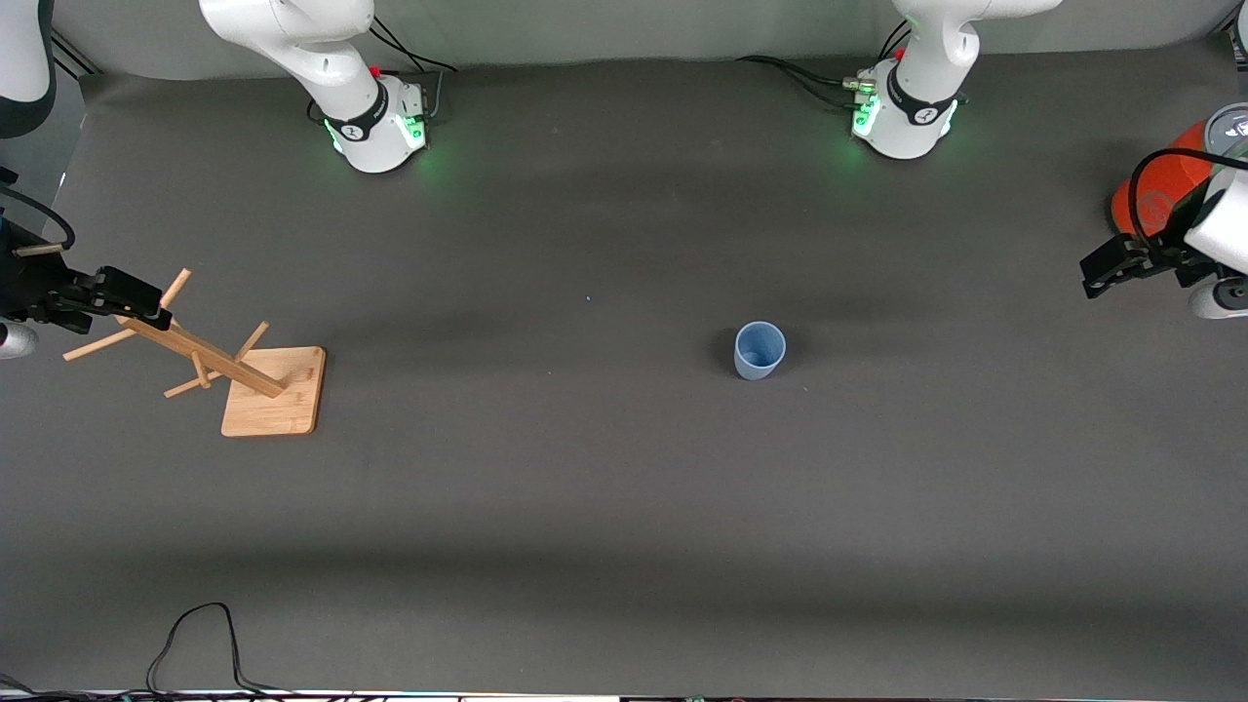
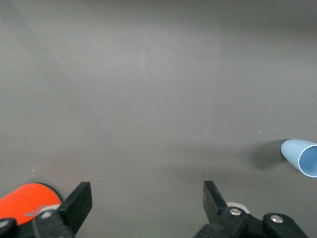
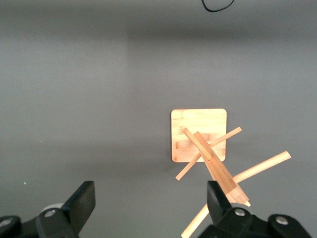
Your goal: Rotate and upright cup with both arms
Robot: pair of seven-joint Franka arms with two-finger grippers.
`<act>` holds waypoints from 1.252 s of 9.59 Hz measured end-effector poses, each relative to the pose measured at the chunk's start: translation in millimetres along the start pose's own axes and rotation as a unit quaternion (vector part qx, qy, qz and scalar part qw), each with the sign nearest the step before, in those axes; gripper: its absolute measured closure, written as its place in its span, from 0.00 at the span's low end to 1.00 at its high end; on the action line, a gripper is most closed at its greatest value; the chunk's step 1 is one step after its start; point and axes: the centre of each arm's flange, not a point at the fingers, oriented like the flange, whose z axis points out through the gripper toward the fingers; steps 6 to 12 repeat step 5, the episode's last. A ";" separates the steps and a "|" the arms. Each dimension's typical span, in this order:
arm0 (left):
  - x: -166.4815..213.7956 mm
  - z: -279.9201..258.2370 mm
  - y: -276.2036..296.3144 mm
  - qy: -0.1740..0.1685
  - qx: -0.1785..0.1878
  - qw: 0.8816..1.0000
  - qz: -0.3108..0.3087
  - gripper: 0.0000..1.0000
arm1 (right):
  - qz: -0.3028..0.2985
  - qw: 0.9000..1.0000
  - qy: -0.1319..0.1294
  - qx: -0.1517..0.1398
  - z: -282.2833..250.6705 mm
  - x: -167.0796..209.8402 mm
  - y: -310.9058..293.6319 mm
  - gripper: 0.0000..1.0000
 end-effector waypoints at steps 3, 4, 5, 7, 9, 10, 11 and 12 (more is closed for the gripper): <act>-2.4 -6.3 -5.5 -0.012 -0.029 0.999 0.023 0.00 | 0.000 1.000 0.000 0.000 0.0 0.0 0.0 0.00; -2.3 -9.9 -2.9 -0.011 -0.029 0.999 0.027 0.00 | 0.000 1.000 0.000 0.000 0.0 0.0 0.0 0.00; -1.7 -12.6 0.1 -0.011 -0.027 0.999 0.030 0.00 | 0.000 1.000 0.000 0.000 0.1 -0.1 0.0 0.00; -1.7 -12.6 0.1 -0.011 -0.027 0.999 0.030 0.00 | 0.000 1.000 0.000 0.000 0.1 -0.1 0.0 0.00; -1.7 -12.6 0.1 -0.011 -0.027 0.999 0.030 0.00 | 0.000 1.000 0.000 0.000 0.1 -0.1 0.0 0.00; -1.7 -12.6 0.1 -0.011 -0.027 0.999 0.030 0.00 | 0.000 1.000 0.000 0.000 0.1 -0.1 0.0 0.00; -1.7 -12.6 0.1 -0.011 -0.027 0.999 0.030 0.00 | 0.000 1.000 0.000 0.000 0.1 -0.1 0.0 0.00; -1.7 -12.6 0.1 -0.011 -0.027 0.999 0.030 0.00 | 0.000 1.000 0.000 0.000 0.1 -0.1 0.0 0.00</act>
